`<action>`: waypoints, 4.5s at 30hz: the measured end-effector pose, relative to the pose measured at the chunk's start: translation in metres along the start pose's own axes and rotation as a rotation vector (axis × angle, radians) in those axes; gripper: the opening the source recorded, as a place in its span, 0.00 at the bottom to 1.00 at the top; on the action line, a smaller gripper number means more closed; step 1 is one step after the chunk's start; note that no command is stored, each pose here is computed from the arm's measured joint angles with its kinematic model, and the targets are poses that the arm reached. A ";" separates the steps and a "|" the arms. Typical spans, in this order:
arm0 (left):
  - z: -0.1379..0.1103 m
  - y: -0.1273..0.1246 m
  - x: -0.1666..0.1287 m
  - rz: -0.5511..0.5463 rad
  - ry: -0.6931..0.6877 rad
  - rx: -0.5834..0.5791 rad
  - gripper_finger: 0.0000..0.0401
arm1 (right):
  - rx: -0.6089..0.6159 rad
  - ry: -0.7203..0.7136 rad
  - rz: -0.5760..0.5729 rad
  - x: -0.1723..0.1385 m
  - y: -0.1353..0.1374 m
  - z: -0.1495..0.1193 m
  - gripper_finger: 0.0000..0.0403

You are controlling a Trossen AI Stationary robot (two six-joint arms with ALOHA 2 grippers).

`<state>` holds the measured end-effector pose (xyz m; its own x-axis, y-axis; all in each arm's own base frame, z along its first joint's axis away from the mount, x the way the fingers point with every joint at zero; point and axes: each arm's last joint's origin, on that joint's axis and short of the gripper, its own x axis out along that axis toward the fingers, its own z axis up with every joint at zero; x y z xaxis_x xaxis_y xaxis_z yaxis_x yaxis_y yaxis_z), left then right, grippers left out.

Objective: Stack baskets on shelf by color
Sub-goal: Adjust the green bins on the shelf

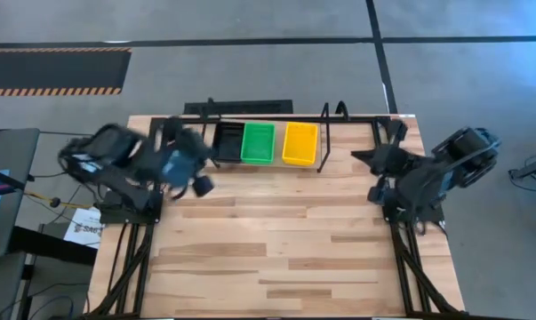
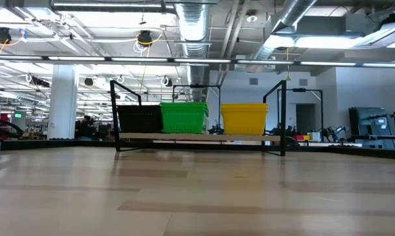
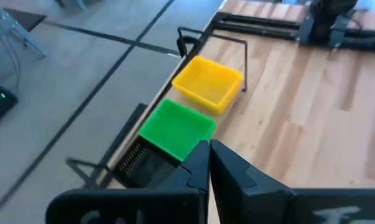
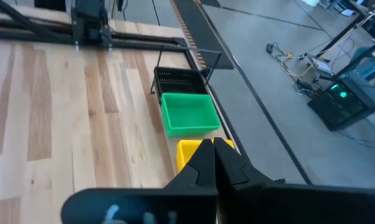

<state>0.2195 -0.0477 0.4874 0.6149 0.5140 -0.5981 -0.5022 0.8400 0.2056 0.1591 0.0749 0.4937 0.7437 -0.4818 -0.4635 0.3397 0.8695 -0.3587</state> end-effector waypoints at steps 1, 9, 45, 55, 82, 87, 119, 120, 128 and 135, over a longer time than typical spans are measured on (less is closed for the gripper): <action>-0.010 -0.001 -0.007 -0.003 -0.012 -0.025 0.00 | 0.011 -0.008 0.003 -0.003 -0.005 -0.001 0.00; -0.101 -0.018 -0.001 -0.003 0.086 -0.201 0.00 | 0.165 -0.053 0.023 -0.019 -0.033 -0.009 0.02; -0.200 0.000 0.017 -0.192 0.219 -0.179 0.00 | 0.304 0.371 0.428 0.350 0.023 0.008 0.00; -0.199 0.000 0.018 -0.184 0.208 -0.187 0.00 | 0.347 0.486 0.263 0.377 -0.033 -0.021 0.00; -0.198 0.001 0.018 -0.152 0.180 -0.339 0.00 | 0.216 0.660 0.283 0.431 -0.044 -0.072 0.00; -0.198 0.001 0.018 -0.151 0.180 -0.342 0.00 | 0.227 0.675 0.271 0.432 -0.052 -0.076 0.00; -0.198 0.001 0.018 -0.153 0.179 -0.304 0.00 | 0.394 0.484 0.210 0.426 0.018 -0.037 0.00; -0.198 0.001 0.018 -0.155 0.181 -0.301 0.00 | 0.398 0.464 0.211 0.427 0.018 -0.035 0.00; -0.199 0.001 0.018 -0.159 0.184 -0.285 0.00 | 0.430 0.444 0.120 0.436 -0.010 -0.041 0.00; -0.199 0.001 0.018 -0.159 0.183 -0.286 0.00 | 0.447 0.526 0.039 0.439 -0.042 -0.057 0.00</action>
<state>0.1094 -0.0727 0.3231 0.5926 0.3198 -0.7393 -0.5749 0.8108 -0.1101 0.4389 -0.1793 0.2585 0.4205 -0.3403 -0.8411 0.6074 0.7942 -0.0177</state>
